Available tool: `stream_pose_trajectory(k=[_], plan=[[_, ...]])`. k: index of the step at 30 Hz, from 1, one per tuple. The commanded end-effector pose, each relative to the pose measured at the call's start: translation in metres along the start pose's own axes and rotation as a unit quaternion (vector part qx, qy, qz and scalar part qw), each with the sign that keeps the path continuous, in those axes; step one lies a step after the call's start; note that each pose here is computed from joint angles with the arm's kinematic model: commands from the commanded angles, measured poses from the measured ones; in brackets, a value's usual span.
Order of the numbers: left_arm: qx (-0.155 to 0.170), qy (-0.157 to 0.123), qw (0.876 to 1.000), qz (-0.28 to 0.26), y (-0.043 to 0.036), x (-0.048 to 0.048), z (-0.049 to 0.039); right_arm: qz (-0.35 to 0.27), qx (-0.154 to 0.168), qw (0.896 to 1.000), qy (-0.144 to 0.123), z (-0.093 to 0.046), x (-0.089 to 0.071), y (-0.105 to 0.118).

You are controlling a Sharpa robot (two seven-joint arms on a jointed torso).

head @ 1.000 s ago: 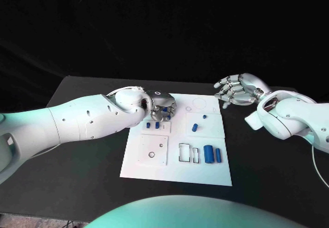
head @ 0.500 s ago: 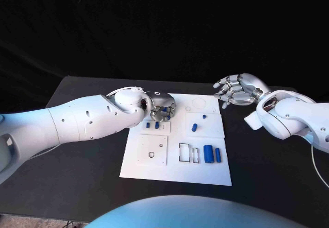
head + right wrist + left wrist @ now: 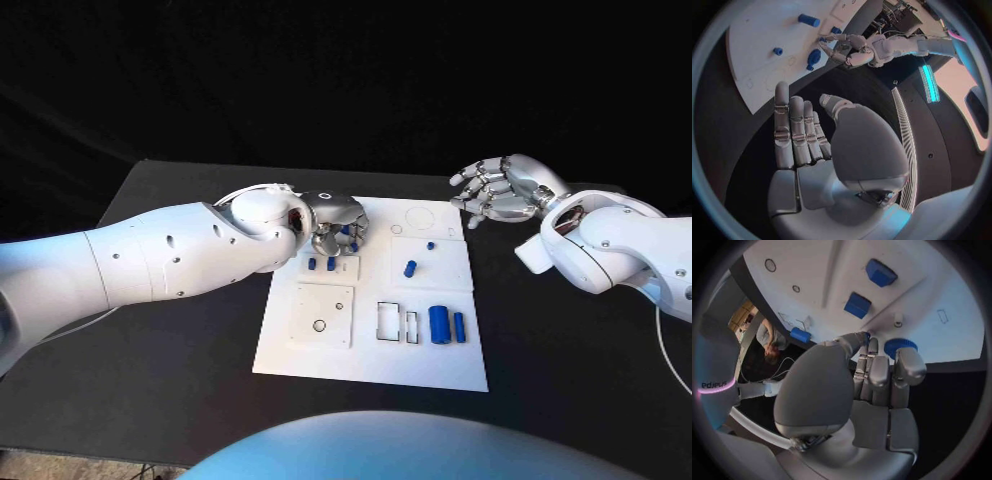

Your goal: Assemble the parts on the task board

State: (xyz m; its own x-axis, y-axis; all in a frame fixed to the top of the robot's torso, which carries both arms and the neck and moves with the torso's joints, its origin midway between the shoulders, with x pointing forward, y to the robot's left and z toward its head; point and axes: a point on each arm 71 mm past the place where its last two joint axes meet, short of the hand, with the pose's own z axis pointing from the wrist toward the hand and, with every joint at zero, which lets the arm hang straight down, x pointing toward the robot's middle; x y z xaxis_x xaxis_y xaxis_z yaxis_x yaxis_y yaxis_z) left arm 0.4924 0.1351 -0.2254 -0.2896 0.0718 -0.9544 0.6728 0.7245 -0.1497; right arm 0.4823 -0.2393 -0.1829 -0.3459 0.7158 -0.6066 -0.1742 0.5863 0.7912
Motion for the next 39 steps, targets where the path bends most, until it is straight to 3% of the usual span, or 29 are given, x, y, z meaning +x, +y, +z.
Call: stream_pose_trajectory(k=[1, 8, 25, 39], plan=[[0.005, -0.024, 1.000, -0.015, -0.0015, -0.0065, -0.0047, 0.000, -0.003, 1.000, 0.007, 0.000, 0.001, 0.000], [-0.011, -0.030, 0.999, -0.025, 0.0094, -0.0119, -0.0177, -0.001, -0.002, 1.000, 0.007, 0.000, 0.001, 0.000], [-0.050, -0.005, 0.998, -0.036, 0.0387, -0.0064, -0.0347, -0.001, -0.003, 1.000, 0.007, 0.001, 0.001, 0.000], [-0.055, 0.001, 0.998, -0.042, 0.0415, -0.0052, -0.0361, -0.001, -0.003, 1.000, 0.006, 0.001, 0.001, 0.000]])
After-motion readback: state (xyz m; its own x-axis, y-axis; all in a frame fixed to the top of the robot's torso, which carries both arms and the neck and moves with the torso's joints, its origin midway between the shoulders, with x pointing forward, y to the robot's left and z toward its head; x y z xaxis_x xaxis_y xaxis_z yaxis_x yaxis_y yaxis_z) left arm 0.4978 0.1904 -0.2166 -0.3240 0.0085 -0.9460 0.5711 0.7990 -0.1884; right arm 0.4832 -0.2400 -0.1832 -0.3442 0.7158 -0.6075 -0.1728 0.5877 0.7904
